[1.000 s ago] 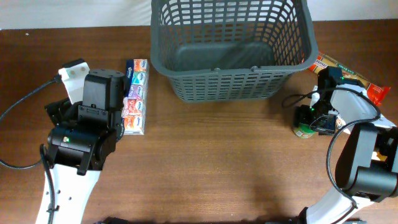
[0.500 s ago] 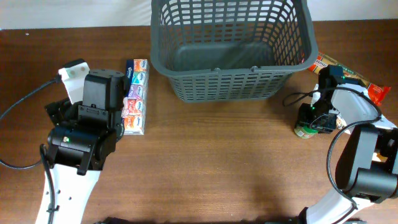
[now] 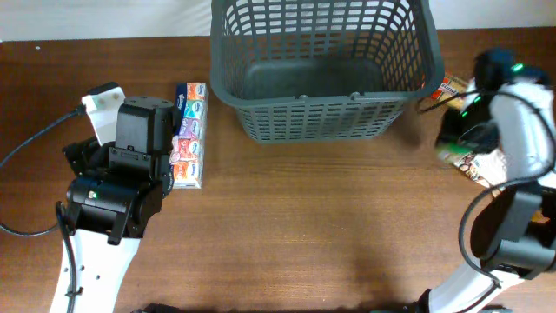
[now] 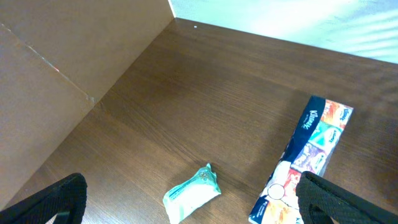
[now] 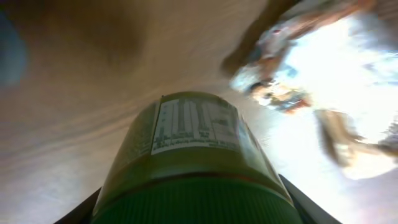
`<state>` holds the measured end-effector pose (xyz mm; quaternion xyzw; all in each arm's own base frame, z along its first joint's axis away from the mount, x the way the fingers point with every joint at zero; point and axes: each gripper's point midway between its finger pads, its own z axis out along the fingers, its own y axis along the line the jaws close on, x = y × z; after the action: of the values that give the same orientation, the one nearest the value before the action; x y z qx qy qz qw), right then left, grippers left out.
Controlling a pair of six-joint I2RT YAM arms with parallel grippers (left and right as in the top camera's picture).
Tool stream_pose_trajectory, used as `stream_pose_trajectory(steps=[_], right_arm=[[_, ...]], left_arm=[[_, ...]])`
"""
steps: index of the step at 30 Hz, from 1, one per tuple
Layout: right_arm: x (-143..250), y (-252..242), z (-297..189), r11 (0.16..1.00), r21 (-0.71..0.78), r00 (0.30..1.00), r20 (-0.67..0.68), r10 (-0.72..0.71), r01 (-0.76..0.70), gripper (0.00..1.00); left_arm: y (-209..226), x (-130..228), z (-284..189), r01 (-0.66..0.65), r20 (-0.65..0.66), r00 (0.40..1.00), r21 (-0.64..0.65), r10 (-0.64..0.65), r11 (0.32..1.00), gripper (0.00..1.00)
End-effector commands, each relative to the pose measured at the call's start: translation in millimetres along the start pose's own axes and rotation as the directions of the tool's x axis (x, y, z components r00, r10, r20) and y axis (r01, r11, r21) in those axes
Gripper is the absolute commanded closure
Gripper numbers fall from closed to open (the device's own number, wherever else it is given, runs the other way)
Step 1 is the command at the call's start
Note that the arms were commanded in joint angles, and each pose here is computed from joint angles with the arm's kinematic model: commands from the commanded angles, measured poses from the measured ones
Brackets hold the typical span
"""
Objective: Pack container
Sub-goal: 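Lift the green-lidded jar off the table with the right gripper, then carry the jar over the basket with the right gripper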
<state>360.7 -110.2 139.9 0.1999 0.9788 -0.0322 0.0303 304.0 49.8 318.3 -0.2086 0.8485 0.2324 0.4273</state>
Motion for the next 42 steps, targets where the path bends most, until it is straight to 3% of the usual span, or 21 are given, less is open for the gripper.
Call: stream_pose_trajectory(steps=[1,7,11,16,20,24,30,36,42], right_arm=[[-21.8,-33.6,-45.8,0.993,0.032,0.988,0.115,0.106,-0.11,0.96],[-19.9,-85.6,-116.5,0.961,0.013,0.94,0.211,0.267,-0.276,0.96],[-14.1,-91.6,-161.2,0.942,-0.098,0.899,0.28,0.337,-0.322,0.96],[-13.9,-68.1,-224.1,0.946,-0.225,0.84,0.444,0.312,-0.232,0.96],[-13.2,-30.1,-278.6,0.934,-0.35,0.775,0.572,0.271,-0.068,0.96],[-7.9,30.2,-336.8,0.845,-0.492,0.699,0.679,0.223,0.208,0.96],[1.0,102.6,-393.5,0.707,-0.547,0.606,0.767,0.21,0.448,0.96],[1.7,167.7,-414.2,0.638,-0.483,0.516,0.843,0.153,0.599,0.96],[-18.2,219.2,-376.5,0.662,-0.453,0.548,0.833,0.075,0.597,0.96]], left_arm=[[2.3,-3.9,-0.7,0.019,0.006,1.0,-0.006,-0.019,1.0,0.0],[2.3,-3.9,-0.7,0.019,0.006,1.0,-0.006,-0.019,1.0,0.01],[2.3,-3.9,-0.7,0.019,0.006,1.0,-0.006,-0.019,1.0,0.0],[2.3,-3.9,-0.7,0.019,0.006,1.0,-0.006,-0.019,1.0,0.0],[2.3,-3.9,-0.7,0.019,0.006,1.0,-0.006,-0.019,1.0,0.0],[2.3,-3.9,-0.7,0.019,0.006,1.0,-0.006,-0.019,1.0,0.0],[2.3,-3.9,-0.7,0.019,0.006,1.0,-0.006,-0.019,1.0,0.0],[2.3,-3.9,-0.7,0.019,0.006,1.0,-0.006,-0.019,1.0,0.0],[2.3,-3.9,-0.7,0.019,0.006,1.0,-0.006,-0.019,1.0,0.0]])
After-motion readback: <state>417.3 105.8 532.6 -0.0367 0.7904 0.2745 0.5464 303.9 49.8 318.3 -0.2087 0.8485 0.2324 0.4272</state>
